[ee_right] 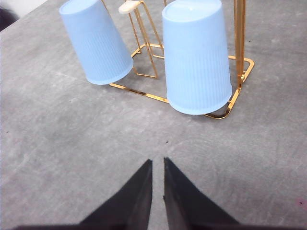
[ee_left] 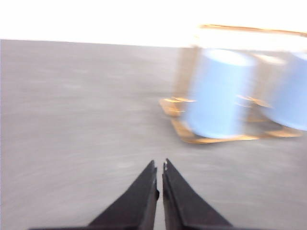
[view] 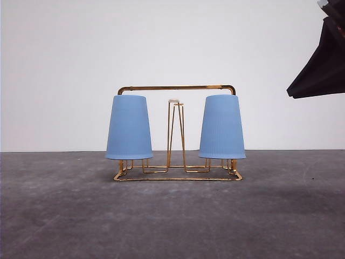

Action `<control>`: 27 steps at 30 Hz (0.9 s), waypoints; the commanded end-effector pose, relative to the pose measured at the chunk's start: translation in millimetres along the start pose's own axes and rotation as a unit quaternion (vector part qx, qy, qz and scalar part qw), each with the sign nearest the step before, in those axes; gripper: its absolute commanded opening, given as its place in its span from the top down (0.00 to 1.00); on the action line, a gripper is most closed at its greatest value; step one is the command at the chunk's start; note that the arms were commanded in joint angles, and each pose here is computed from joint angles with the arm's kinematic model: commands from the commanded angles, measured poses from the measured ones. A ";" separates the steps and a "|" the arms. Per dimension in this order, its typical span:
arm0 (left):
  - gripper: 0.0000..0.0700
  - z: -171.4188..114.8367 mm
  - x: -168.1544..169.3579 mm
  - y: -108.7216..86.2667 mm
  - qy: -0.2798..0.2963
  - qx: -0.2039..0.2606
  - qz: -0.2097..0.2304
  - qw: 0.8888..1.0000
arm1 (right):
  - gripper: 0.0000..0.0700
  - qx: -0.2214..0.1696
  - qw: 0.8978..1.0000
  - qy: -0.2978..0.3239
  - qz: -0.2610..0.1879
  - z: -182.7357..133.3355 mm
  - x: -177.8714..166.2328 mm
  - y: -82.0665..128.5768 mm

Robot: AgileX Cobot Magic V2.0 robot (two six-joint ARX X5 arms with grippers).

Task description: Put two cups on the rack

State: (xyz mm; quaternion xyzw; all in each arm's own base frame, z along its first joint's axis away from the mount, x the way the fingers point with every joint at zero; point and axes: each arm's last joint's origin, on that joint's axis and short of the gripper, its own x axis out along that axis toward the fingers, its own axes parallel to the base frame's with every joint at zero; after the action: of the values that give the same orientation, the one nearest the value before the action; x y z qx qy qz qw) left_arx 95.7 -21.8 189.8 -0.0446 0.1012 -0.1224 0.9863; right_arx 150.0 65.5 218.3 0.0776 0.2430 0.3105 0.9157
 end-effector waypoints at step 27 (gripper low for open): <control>1.00 -38.3 3.4 19.7 -0.014 0.004 0.080 0.997 | 0.94 -0.004 1.000 -0.013 0.005 5.0 0.0 1.8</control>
State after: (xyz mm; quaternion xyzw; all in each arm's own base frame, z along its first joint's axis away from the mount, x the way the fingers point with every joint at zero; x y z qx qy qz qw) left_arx 94.9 -5.9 155.2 -0.0421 0.0806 -0.0413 0.9950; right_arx 150.3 65.7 219.1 0.0777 0.2382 0.3113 0.9167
